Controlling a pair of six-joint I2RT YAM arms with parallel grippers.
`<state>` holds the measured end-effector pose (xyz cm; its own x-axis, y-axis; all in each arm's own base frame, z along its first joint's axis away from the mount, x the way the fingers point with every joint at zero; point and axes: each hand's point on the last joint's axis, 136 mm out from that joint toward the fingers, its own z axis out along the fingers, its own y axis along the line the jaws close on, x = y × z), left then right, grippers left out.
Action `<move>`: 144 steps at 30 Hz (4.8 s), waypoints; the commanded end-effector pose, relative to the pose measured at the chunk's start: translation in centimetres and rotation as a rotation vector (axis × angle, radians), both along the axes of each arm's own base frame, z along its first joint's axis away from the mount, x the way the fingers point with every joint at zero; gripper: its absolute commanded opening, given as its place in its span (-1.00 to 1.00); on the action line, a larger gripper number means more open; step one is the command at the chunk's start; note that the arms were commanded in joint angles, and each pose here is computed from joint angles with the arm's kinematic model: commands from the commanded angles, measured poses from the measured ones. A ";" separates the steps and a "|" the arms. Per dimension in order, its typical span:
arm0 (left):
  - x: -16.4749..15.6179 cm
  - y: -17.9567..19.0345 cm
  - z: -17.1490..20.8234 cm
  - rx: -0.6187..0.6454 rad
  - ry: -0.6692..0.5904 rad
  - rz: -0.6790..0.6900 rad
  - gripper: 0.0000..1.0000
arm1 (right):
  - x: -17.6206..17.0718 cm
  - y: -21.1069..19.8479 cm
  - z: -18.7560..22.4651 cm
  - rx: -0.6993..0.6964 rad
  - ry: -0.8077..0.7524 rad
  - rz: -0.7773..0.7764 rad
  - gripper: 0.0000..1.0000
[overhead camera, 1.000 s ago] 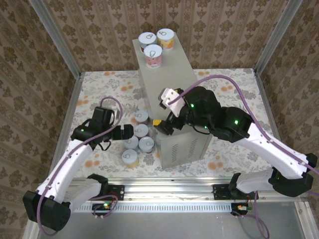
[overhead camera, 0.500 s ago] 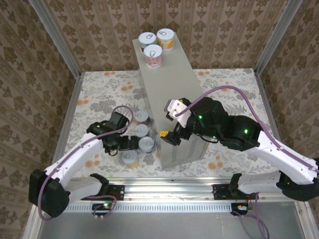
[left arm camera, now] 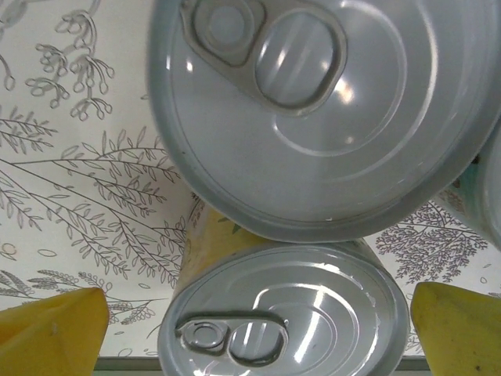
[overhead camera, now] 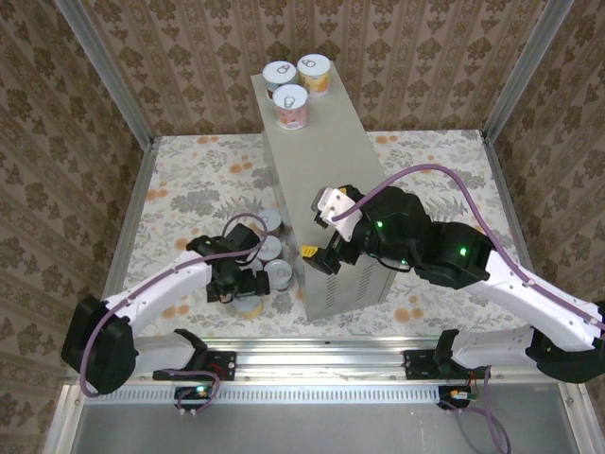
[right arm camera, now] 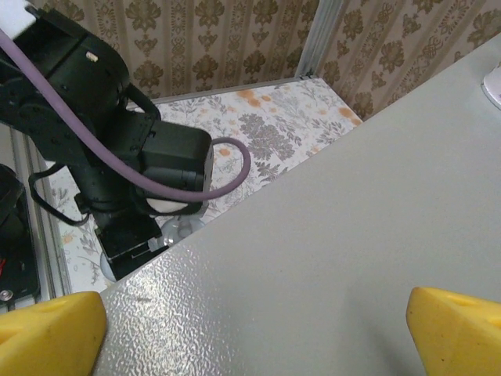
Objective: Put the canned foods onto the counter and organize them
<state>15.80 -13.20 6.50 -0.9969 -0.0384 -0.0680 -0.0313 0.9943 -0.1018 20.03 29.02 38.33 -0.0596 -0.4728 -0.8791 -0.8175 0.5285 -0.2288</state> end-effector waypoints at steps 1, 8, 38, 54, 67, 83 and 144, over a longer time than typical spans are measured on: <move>-0.8 0.4 -0.8 0.017 0.032 0.045 0.96 | 0.4 0.1 0.3 0.007 -0.024 0.000 1.00; -1.5 1.0 -1.1 0.020 0.034 0.086 0.71 | -1.4 1.3 -0.3 -0.076 0.037 0.141 1.00; 0.8 0.3 14.9 -0.088 -0.242 -0.209 0.07 | -4.7 5.6 0.4 -0.150 0.100 0.416 1.00; -1.9 -7.3 30.6 -0.548 -0.453 -0.727 0.08 | -3.8 4.5 0.8 -0.110 0.043 0.377 1.00; -4.6 -9.6 36.4 -0.792 -0.585 -0.890 0.09 | -1.8 5.0 1.5 -0.061 0.062 0.344 1.00; -3.0 -9.6 36.6 -0.721 -0.664 -0.904 0.11 | -1.6 7.7 1.6 -0.017 0.125 0.398 0.85; 3.6 -13.7 38.0 -0.858 -0.857 -0.841 1.00 | 3.5 -4.7 -1.0 0.225 0.130 -0.098 0.62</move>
